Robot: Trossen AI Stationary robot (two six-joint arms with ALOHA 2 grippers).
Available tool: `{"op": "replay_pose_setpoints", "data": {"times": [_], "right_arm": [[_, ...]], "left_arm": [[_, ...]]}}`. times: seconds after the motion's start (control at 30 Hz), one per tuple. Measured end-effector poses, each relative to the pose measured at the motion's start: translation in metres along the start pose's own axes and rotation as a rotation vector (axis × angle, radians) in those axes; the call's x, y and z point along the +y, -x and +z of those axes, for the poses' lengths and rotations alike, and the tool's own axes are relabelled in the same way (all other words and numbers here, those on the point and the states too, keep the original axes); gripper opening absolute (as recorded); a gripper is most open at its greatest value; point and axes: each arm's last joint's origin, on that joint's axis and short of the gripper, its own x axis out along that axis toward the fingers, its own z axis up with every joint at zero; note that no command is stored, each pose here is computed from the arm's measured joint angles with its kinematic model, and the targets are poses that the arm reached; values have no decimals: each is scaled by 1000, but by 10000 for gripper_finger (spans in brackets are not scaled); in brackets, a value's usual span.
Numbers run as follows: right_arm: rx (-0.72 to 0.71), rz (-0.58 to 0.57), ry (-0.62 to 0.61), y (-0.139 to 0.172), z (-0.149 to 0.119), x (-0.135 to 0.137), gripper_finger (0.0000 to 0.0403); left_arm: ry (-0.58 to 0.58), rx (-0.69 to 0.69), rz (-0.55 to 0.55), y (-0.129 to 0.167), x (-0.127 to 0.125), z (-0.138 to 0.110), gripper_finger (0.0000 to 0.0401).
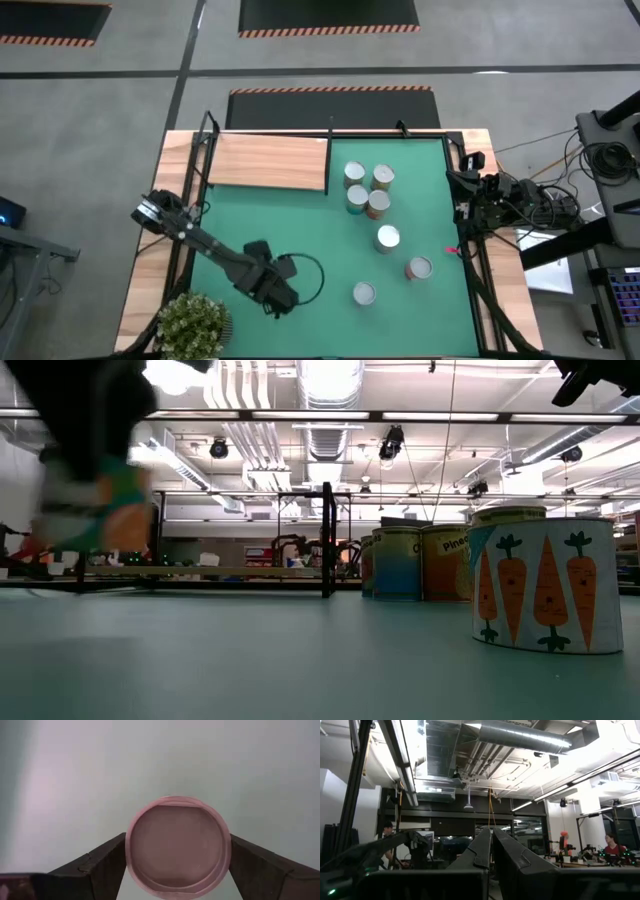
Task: Pick and place cans onto a shelf
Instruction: Put the small canned oranges on the shelf
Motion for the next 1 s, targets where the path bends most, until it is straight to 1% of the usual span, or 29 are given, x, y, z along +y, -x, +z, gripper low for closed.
{"op": "replay_pose_setpoints", "data": {"times": [0.1, 0.23, 0.33, 0.4, 0.53, 0.6, 0.7, 0.87, 1.0], "right_arm": [[2, 0, 1, 0, 0, 0, 9], [7, 1, 2, 0, -1, 0, 9], [8, 1, 2, 0, -1, 0, 9], [10, 2, 2, 0, -1, 0, 9], [10, 2, 4, 0, -1, 0, 9], [10, 1, 6, 0, -1, 0, 9], [8, 1, 13, 0, -1, 0, 9], [8, 1, 12, 0, -1, 0, 9], [9, 1, 11, 0, -1, 0, 9]], "left_arm": [[19, -43, 87, 15, 24, 18, 288], [86, -111, 141, 29, 62, 40, 288], [158, -147, 187, 33, 96, 49, 288], [223, -141, 208, 32, 121, 51, 288], [394, -104, 245, 23, 171, 47, 288], [501, -98, 257, 18, 195, 44, 288], [629, -90, 253, 9, 224, 38, 288], [734, -85, 228, -10, 261, 24, 288], [822, -70, 195, -26, 283, 8, 288]]}}
